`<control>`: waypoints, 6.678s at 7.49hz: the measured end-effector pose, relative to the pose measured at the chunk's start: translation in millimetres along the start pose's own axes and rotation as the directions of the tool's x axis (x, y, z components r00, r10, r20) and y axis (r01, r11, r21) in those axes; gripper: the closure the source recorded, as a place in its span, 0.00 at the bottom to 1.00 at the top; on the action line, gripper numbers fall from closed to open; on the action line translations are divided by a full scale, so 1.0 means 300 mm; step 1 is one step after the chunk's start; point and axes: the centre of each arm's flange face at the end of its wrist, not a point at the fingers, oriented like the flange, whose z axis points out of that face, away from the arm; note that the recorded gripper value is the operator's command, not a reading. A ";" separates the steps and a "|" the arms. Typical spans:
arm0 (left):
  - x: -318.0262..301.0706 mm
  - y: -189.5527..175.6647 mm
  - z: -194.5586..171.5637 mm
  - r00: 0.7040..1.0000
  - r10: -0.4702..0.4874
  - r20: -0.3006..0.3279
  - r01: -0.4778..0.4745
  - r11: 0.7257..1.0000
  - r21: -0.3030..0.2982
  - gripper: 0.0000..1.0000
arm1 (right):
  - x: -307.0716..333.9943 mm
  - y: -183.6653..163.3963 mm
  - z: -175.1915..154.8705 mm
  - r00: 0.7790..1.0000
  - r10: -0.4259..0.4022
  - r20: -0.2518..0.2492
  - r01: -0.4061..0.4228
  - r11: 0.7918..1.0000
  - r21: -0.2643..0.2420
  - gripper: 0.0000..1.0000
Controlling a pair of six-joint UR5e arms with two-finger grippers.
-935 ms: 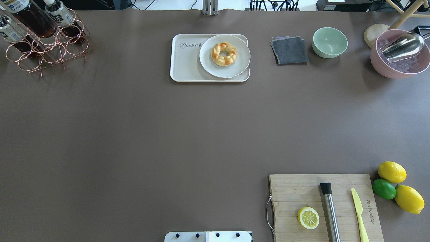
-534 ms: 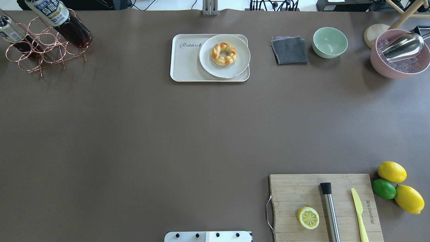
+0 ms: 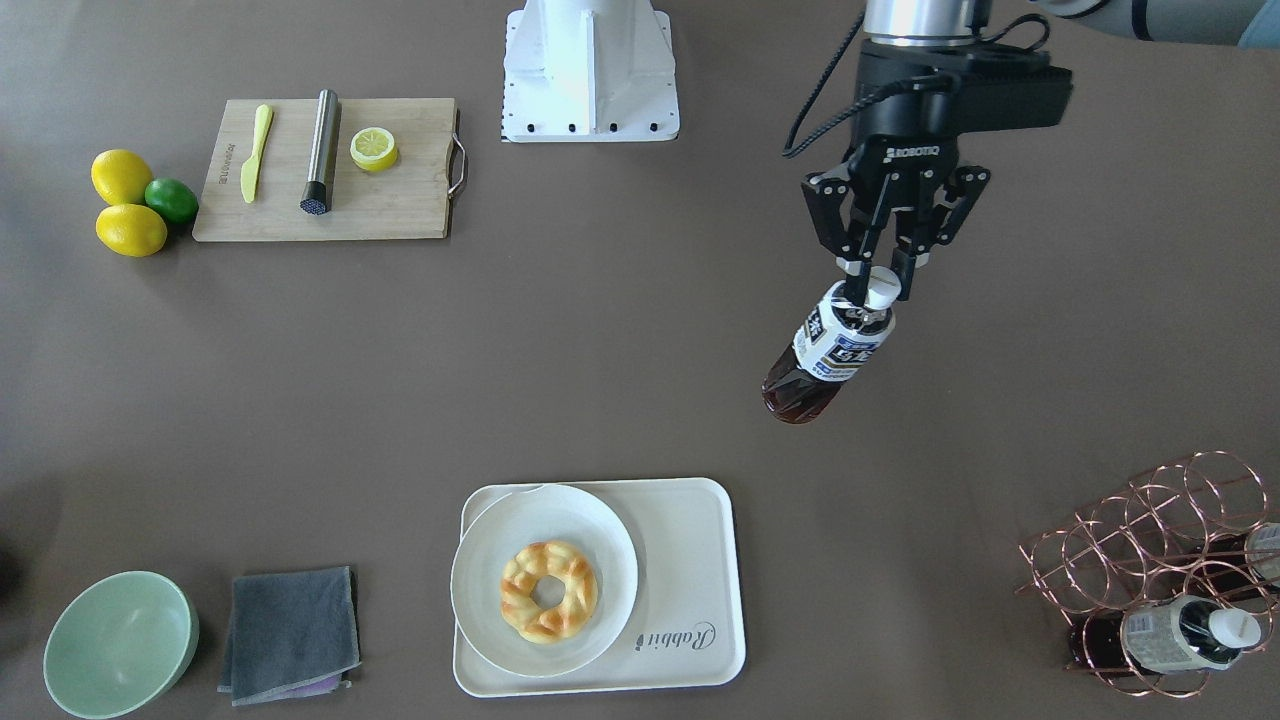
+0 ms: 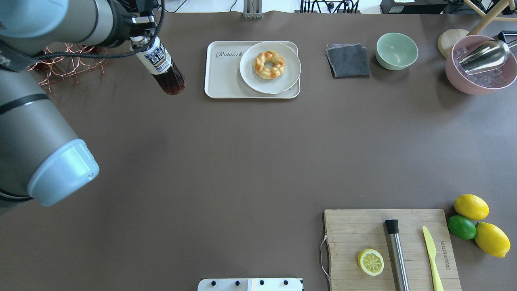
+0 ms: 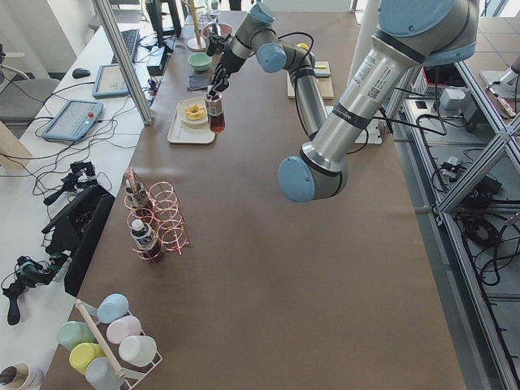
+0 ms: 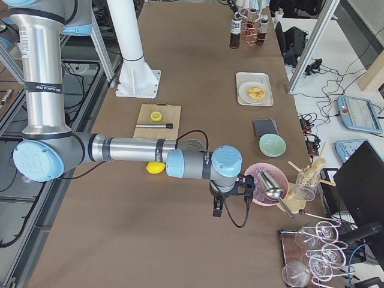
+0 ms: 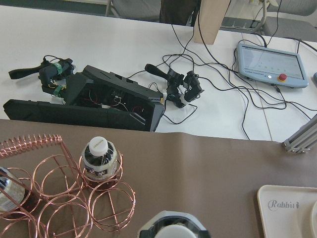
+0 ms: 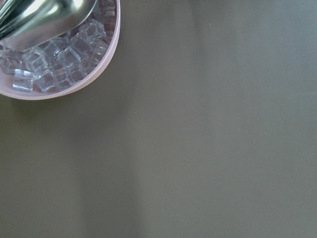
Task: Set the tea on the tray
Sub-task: 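Carry the tea bottle with the left gripper toward the white tray, then lower the tea bottle onto the table in front of the tray, then open the left gripper and withdraw it while the right arm reaches in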
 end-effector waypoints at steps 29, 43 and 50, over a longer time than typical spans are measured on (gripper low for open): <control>0.769 0.789 0.097 0.993 0.079 0.090 -0.088 0.991 0.099 1.00 | 0.039 0.040 0.038 1.000 -0.024 0.011 0.024 0.999 0.023 0.00; 0.723 0.839 0.159 0.993 0.081 0.082 -0.089 0.991 0.095 0.03 | 0.037 0.041 0.039 1.000 -0.020 0.018 0.020 1.000 0.021 0.00; 0.716 0.745 0.035 0.993 0.114 0.010 -0.114 0.989 0.098 0.03 | 0.025 0.032 0.030 0.999 -0.032 0.026 0.031 0.999 0.027 0.00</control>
